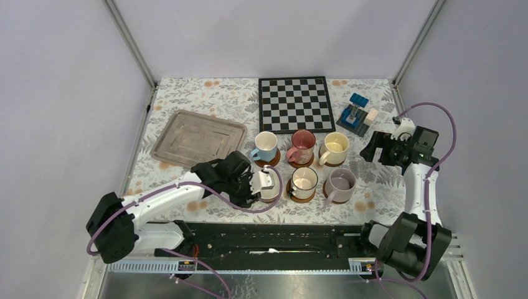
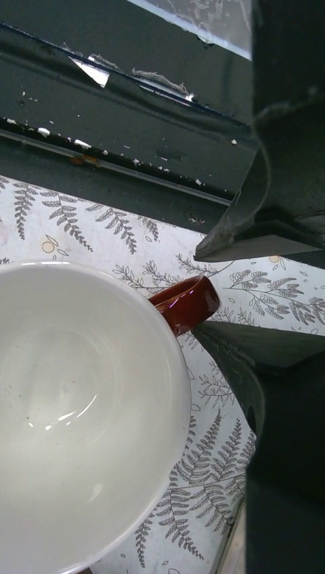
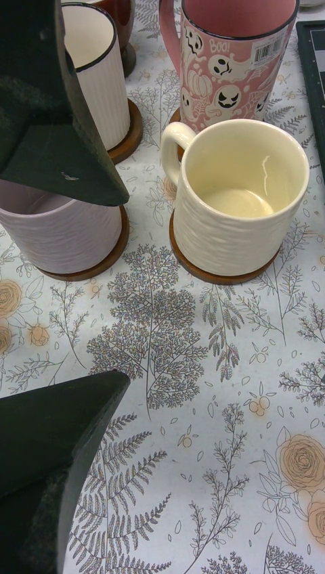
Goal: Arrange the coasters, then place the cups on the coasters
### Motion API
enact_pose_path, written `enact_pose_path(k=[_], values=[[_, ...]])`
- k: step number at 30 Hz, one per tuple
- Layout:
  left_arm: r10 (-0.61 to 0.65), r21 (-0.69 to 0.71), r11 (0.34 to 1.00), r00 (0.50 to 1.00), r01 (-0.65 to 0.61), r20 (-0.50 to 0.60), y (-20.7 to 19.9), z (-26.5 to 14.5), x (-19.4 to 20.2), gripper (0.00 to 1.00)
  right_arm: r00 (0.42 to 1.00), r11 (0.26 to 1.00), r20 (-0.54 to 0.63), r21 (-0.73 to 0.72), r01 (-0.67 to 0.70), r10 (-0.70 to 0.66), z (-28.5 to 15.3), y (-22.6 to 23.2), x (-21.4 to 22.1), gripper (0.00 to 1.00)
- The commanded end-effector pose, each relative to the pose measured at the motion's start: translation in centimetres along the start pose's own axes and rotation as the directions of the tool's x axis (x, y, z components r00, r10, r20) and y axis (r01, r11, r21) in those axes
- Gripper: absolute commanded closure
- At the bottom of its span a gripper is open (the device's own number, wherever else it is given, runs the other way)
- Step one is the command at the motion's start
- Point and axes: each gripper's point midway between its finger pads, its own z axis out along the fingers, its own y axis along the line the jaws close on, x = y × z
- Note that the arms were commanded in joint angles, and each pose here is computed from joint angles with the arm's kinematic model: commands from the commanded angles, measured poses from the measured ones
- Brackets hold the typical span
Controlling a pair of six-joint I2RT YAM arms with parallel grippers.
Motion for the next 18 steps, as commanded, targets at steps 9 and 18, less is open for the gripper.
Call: enact_pose_path(k=[9,18], values=[[0.002,-0.055,0.998,0.989,0.006,0.15,1.6,-4.2,-3.4,0.38,1.0,1.0,0.002,-0.004,0.028,-0.028,-0.3,0.3,-0.1,0.02],[-0.278,-0.407,0.821,0.903,0.401,0.328,17.9,-14.6,0.0,0.22,0.999,0.999,0.013,-0.03,0.03,-0.03,-0.4,0.8,-0.3,0.02]])
